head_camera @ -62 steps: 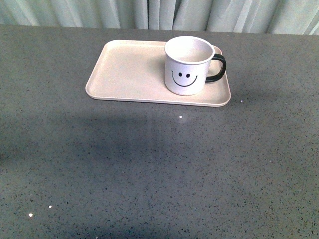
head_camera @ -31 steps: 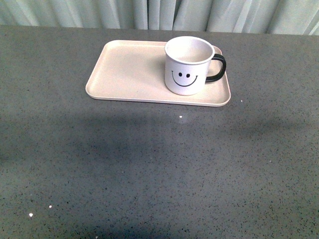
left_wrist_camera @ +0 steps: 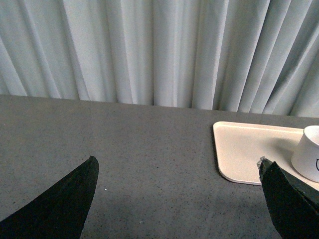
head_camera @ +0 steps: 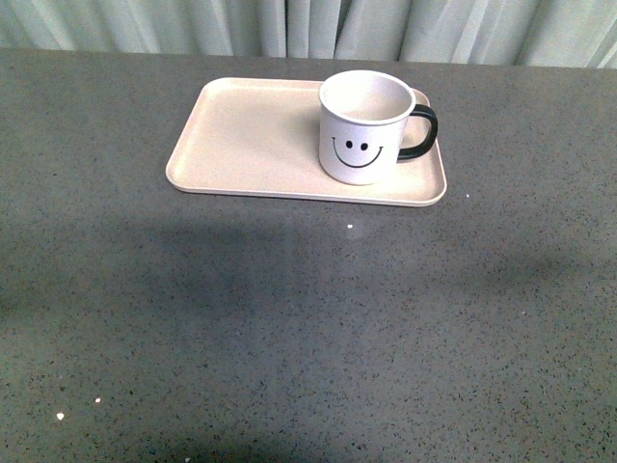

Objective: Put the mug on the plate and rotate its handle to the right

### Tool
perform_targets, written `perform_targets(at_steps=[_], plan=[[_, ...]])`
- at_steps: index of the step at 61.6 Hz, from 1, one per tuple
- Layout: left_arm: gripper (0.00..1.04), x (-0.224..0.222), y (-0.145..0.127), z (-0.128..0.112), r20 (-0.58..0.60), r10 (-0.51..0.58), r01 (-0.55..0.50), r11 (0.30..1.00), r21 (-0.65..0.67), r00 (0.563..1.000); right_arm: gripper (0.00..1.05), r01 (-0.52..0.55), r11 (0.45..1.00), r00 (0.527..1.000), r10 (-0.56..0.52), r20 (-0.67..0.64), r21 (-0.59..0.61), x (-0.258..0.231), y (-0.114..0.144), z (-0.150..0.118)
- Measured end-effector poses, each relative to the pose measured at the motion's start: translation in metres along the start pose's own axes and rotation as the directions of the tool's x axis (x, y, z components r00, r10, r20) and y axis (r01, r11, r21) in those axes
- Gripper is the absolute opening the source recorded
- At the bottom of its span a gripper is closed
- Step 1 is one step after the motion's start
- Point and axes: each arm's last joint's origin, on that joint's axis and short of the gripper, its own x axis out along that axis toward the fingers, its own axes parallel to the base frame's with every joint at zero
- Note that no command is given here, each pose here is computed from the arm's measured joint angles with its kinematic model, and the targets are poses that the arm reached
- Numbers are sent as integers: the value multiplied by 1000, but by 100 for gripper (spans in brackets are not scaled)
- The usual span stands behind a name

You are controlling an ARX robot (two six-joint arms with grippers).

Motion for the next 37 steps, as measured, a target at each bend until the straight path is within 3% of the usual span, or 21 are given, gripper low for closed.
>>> perform_targets(at_steps=[37], plan=[[95, 0, 0, 0, 0, 0, 0, 1000, 0, 1000, 2, 0, 1000, 1000, 0, 18, 0, -22, 0, 5]])
